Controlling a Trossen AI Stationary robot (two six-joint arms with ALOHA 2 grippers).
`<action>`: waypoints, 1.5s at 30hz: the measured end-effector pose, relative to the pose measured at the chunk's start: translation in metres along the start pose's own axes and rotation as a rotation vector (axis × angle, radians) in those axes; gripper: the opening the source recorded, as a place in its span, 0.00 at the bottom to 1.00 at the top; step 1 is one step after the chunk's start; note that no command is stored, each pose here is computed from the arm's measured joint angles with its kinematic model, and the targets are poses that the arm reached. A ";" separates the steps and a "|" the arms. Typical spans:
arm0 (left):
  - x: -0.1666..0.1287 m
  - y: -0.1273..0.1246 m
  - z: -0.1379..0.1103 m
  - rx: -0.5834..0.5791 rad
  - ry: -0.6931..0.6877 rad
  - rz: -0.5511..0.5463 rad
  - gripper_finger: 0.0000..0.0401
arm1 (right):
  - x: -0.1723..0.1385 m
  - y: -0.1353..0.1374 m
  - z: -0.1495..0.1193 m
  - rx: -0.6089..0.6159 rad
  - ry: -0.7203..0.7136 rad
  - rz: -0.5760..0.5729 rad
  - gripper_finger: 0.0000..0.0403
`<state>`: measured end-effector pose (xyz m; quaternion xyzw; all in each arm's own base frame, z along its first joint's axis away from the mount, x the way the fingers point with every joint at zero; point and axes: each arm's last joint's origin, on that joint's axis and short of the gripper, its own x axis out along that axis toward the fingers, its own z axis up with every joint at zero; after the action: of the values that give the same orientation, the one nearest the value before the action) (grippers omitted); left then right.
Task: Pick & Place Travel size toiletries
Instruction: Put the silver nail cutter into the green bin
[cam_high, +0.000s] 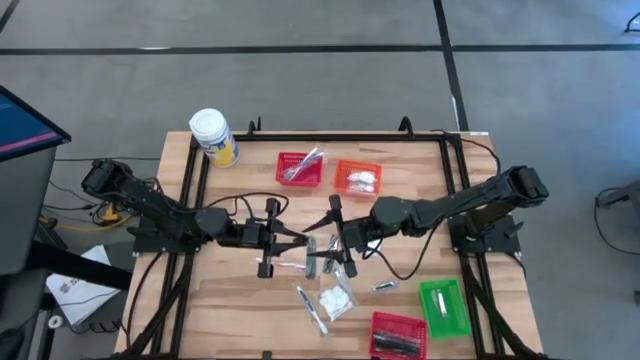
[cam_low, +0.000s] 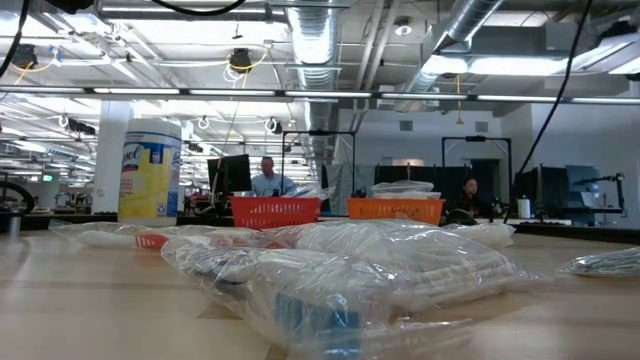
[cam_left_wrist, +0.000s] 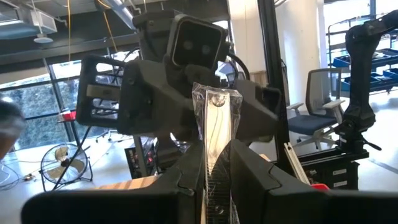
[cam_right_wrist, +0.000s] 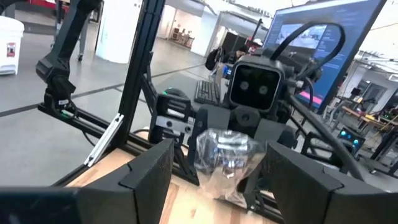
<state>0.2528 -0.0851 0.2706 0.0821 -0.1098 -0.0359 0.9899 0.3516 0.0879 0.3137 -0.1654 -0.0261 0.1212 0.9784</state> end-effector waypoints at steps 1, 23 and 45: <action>0.000 0.000 0.000 0.000 0.000 0.000 0.12 | 0.000 0.000 0.000 0.000 -0.002 -0.001 0.59; 0.000 0.001 0.000 0.023 0.010 0.037 0.12 | 0.000 -0.005 0.000 0.060 -0.006 -0.016 0.34; -0.005 -0.003 0.000 0.120 0.104 0.302 0.43 | -0.007 -0.013 -0.002 0.048 0.086 -0.092 0.14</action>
<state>0.2478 -0.0880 0.2690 0.1256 -0.0716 0.1241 0.9817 0.3482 0.0737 0.3158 -0.1458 0.0112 0.0697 0.9868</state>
